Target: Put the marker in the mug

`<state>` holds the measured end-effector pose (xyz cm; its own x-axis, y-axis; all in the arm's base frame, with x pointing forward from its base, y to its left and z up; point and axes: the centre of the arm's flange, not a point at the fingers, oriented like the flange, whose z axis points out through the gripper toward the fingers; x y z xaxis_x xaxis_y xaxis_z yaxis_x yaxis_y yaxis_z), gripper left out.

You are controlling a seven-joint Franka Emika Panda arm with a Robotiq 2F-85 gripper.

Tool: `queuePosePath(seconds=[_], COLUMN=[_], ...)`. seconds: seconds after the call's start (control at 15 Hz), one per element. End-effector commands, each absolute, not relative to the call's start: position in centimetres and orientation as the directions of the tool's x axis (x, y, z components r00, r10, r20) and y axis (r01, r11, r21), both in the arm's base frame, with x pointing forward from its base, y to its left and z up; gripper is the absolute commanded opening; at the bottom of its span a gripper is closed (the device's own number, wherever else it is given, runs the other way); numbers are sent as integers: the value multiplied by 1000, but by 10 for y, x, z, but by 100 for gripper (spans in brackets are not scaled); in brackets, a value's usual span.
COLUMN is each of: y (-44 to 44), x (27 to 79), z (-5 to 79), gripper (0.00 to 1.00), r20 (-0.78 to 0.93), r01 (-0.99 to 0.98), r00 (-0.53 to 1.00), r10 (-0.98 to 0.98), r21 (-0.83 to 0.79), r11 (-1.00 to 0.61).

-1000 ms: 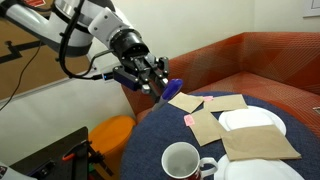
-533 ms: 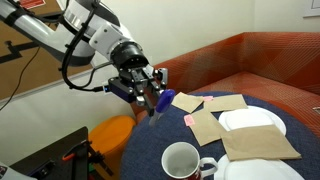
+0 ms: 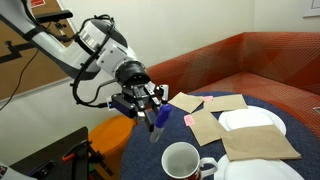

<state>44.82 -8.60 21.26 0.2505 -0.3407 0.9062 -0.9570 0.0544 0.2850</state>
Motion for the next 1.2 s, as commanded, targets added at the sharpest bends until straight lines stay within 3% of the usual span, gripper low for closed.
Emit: queuePosePath(seconds=[0.0, 0.47, 1.13], y=[-86, -86, -83], x=[457, 459, 453], z=[196, 168, 123], gripper=[6, 6, 6], r20=[939, 958, 941], r01=[-974, -987, -977], r00=[207, 157, 202], r10=[-276, -239, -272], r21=[225, 147, 176], r11=[34, -58, -117])
